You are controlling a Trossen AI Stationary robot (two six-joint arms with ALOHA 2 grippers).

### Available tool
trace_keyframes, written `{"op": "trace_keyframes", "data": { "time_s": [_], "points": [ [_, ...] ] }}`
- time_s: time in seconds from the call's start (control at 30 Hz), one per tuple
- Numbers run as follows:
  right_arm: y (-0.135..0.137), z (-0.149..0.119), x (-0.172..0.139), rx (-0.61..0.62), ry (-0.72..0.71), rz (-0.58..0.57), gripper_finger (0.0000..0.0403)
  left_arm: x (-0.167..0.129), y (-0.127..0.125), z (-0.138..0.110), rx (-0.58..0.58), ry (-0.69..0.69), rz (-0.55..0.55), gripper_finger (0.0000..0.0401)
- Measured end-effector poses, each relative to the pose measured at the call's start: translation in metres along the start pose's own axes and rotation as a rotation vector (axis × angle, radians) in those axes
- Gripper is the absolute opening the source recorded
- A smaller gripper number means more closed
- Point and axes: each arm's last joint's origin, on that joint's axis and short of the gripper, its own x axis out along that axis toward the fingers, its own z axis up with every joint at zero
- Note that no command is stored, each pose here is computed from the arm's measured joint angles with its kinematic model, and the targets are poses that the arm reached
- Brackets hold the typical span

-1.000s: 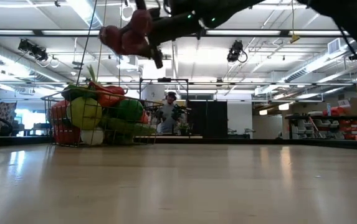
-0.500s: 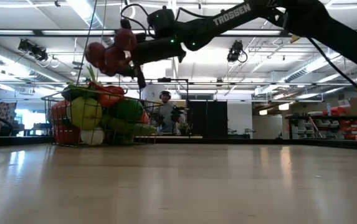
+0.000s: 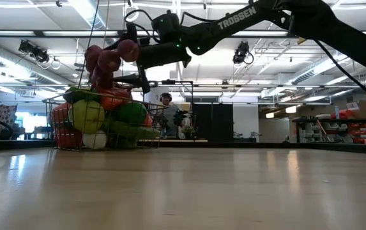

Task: Build produce basket
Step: Put the purple garlic into the wire basket

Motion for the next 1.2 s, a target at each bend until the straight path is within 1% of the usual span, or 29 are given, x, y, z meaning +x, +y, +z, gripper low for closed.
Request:
{"op": "trace_keyframes", "data": {
  "time_s": [0.13,0.23,0.33,0.4,0.5,0.57,0.67,0.77,0.93,1.07,1.2],
  "points": [
    [0.006,0.000,0.000,-0.026,0.034,0.075,0.0384,0.000,0.000,0.000,0.002,0.002,0.003,0.0387],
    [0.014,0.006,-0.002,-0.046,-0.007,0.141,0.0385,0.000,0.001,0.000,0.003,0.004,0.005,0.0387],
    [0.022,0.014,-0.007,-0.027,-0.064,0.190,0.0385,0.000,0.001,0.000,0.004,0.004,0.006,0.0387],
    [0.022,0.018,-0.009,-0.018,-0.079,0.184,0.0384,0.000,0.001,-0.001,0.007,0.007,0.010,0.0387],
    [0.014,0.016,-0.010,0.005,-0.044,0.144,0.0383,0.000,0.002,-0.001,0.009,0.013,0.017,0.0387],
    [0.011,0.015,-0.009,-0.020,-0.029,0.121,0.0382,0.000,0.002,-0.001,0.009,0.013,0.016,0.0387],
    [0.011,0.014,-0.009,-0.065,-0.028,0.116,0.0382,0.000,0.002,-0.001,0.009,0.013,0.016,0.0387],
    [0.010,0.018,-0.011,-0.087,-0.064,0.103,0.0382,0.000,0.002,-0.001,0.009,0.013,0.016,0.0387],
    [0.010,0.029,-0.017,-0.130,-0.130,0.136,0.0382,-0.001,0.001,-0.003,0.010,0.019,0.012,0.0387],
    [0.008,0.034,-0.020,-0.124,-0.182,0.125,0.0382,-0.001,0.001,-0.003,0.013,0.024,0.017,0.0387],
    [0.002,0.031,-0.019,-0.147,-0.146,0.065,0.0382,-0.001,0.001,-0.003,0.013,0.024,0.018,0.0387]
  ]
}}
